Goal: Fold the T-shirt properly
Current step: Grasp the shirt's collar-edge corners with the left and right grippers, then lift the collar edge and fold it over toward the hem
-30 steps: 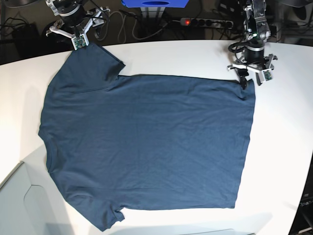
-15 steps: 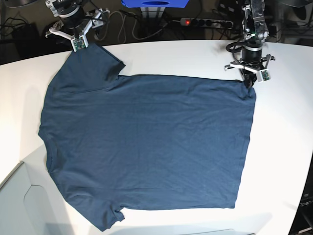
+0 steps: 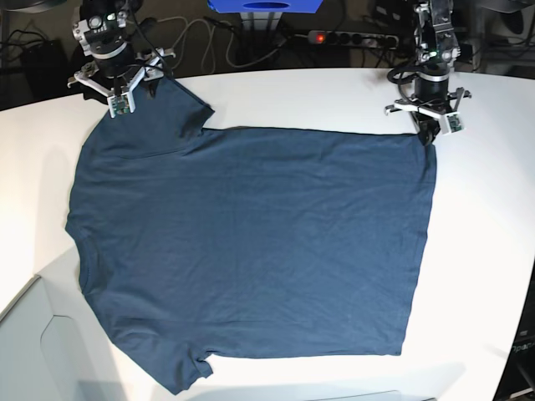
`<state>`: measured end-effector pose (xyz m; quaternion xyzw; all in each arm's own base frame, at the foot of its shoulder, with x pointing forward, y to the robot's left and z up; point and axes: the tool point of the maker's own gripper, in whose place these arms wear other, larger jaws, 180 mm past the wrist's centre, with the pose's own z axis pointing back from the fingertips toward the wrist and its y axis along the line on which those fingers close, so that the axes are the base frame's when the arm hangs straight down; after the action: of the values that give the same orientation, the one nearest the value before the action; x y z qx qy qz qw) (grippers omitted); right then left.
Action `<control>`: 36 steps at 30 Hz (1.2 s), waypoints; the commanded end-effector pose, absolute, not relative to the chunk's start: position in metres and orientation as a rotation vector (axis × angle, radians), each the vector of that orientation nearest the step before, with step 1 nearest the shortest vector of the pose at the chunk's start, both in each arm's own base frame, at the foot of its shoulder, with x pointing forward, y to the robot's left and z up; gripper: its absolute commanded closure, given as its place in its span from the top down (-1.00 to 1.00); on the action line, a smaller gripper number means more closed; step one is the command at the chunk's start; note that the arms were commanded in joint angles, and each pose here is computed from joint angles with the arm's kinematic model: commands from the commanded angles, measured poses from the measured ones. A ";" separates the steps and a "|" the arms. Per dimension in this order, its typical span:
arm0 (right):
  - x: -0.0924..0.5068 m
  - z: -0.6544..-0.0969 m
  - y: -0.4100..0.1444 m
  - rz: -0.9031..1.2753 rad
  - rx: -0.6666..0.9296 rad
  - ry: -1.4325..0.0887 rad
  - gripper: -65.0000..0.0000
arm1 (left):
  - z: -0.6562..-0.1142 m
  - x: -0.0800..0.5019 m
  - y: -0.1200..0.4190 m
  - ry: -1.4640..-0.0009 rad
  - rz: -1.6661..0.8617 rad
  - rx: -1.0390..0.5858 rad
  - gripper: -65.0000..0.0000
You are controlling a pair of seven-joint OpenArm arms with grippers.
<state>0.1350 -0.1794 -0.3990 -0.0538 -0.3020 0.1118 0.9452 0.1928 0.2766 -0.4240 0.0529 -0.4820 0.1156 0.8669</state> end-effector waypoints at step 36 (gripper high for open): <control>0.144 -0.405 -0.196 0.307 -0.108 -0.607 -1.00 | -0.423 0.176 0.277 -0.980 0.225 0.120 -1.00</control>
<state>0.1387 -0.1959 -0.4131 -0.0526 -0.2815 0.1455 0.9470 0.1808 0.2747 -0.4232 0.0530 -0.4752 0.1116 0.8711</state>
